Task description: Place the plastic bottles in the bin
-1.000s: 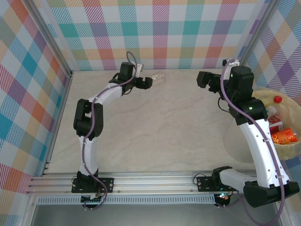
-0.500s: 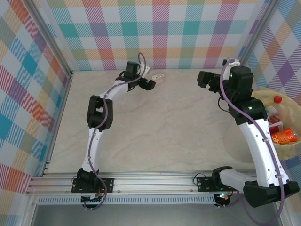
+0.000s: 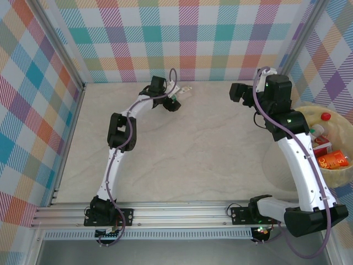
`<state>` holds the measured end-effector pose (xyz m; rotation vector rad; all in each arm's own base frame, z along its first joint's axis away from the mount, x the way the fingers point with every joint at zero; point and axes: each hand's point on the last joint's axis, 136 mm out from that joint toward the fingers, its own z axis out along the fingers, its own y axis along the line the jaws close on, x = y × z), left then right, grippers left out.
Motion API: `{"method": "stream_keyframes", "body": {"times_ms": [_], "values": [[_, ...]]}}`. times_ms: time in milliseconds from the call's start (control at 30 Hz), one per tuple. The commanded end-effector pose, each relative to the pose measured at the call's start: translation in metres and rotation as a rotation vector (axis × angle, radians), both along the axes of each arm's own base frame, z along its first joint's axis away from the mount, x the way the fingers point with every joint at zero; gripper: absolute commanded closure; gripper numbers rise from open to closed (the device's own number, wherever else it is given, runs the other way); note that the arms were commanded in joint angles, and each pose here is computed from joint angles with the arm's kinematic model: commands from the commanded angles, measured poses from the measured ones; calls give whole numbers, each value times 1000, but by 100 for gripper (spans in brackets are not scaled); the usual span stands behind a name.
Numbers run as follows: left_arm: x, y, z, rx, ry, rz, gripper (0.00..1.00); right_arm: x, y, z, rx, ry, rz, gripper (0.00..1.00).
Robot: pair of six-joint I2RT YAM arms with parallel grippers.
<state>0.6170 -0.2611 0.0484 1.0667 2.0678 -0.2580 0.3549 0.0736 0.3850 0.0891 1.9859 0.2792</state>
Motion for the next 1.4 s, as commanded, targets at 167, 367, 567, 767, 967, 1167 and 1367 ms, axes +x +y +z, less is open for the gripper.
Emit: {"method": "stream_keyframes", "body": {"times_ms": [167,367,567,767,967,1167,1367], "values": [[-1,-1,-5,20,16,13,40,-9,4,22,50,-57,12,0],[-13,-4,9,-9,40,22,58,-10,17,19,74,-48,75,0],[-26,4,26,-62,16,98,64,-2,41,5,117,-5,147,0],[-57,9,59,-173,-19,174,69,12,53,-16,242,28,125,0],[-96,12,99,-254,-85,304,74,21,73,-29,420,65,157,0],[-148,-13,126,-331,-86,312,74,26,91,-35,514,96,224,0],[-199,-39,150,-421,-35,294,77,26,106,-34,632,122,276,0]]}}
